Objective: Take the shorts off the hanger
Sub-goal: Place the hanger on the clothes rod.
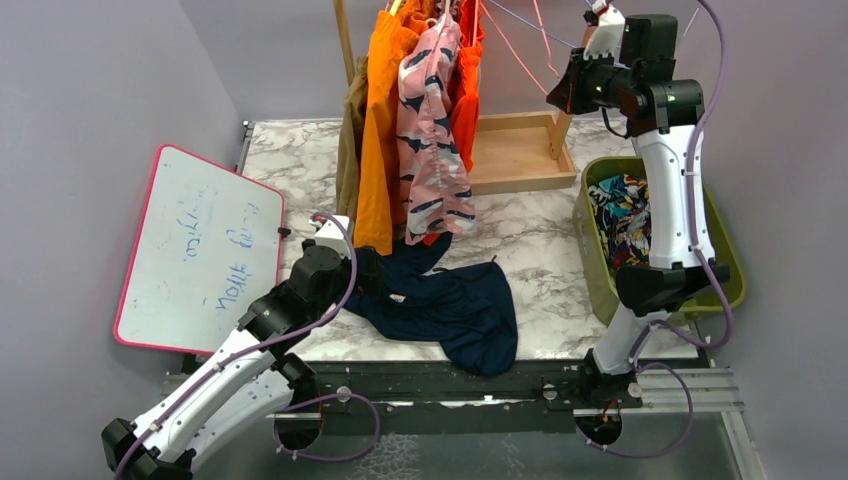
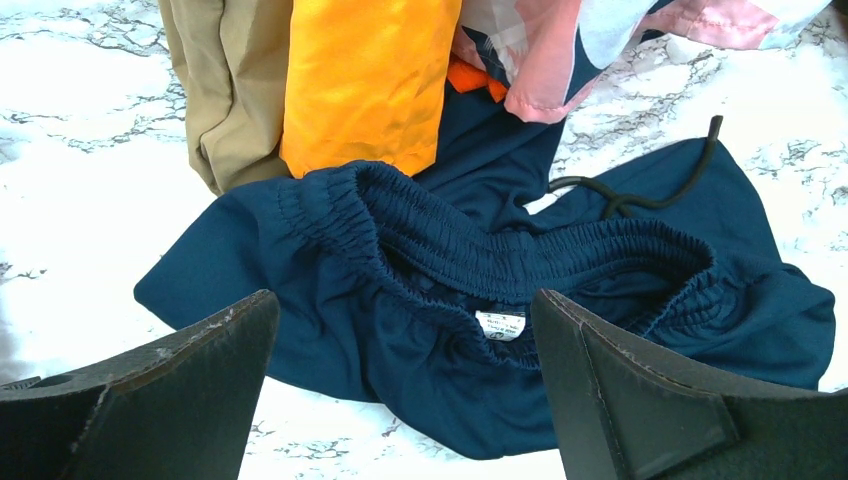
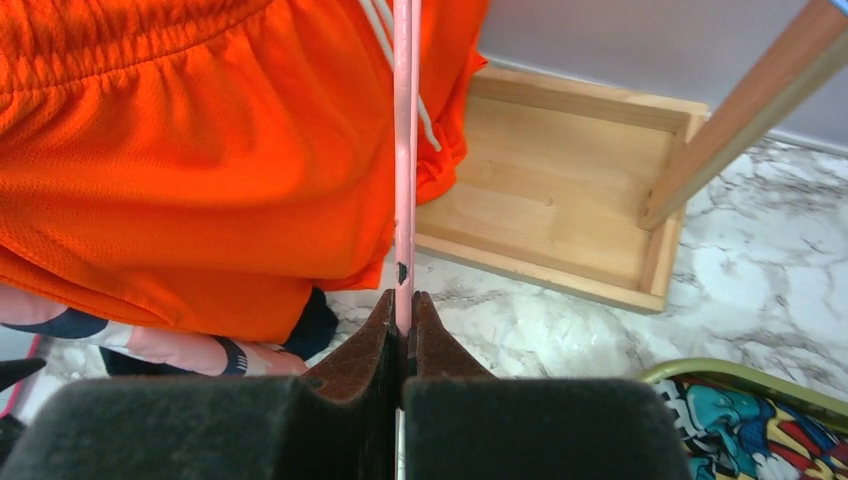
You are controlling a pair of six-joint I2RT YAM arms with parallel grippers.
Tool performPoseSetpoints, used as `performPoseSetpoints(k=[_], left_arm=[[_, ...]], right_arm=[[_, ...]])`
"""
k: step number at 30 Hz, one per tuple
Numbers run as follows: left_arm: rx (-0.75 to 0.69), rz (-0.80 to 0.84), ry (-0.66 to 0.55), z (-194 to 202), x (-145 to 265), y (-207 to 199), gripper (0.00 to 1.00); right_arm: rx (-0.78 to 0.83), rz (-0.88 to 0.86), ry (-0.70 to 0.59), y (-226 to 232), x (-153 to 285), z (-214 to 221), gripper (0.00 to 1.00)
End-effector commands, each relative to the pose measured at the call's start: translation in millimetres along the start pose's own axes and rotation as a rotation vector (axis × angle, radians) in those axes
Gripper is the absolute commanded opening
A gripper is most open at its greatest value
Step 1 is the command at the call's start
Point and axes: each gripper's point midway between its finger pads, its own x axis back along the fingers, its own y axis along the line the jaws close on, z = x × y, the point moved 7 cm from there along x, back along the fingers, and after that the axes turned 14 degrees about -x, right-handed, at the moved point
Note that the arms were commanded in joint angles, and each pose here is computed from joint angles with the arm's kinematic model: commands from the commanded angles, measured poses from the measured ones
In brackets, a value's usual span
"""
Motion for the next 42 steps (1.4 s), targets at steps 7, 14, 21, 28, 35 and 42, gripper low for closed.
performPoseSetpoints(k=[7, 14, 21, 28, 35, 42], left_arm=[[0.0, -0.019, -0.027, -5.1, -0.8, 2.4, 0.99], [0.0, -0.02, -0.026, -5.4, -1.1, 2.5, 0.99], [0.0, -0.018, -0.026, -5.4, -1.3, 2.2, 0.99], [0.001, -0.02, -0.029, -5.7, -0.7, 2.6, 0.99], [0.0, -0.019, -0.027, -5.5, -1.1, 2.5, 0.99], [-0.001, -0.018, -0.033, -6.6, -0.3, 2.6, 0.99]], right_arm=[[-0.011, -0.085, 0.083, -6.5, -2.6, 12.0, 0.02], [-0.047, -0.065, -0.007, -15.2, 13.5, -11.6, 0.03], [-0.071, -0.101, 0.034, -17.0, -0.5, -6.2, 0.03], [-0.081, -0.099, 0.074, -21.0, -6.1, 2.3, 0.06], [-0.07, -0.029, 0.021, -23.4, 9.8, 4.9, 0.39], [-0.051, 0.056, -0.095, -21.0, 42.4, 5.8, 0.52]])
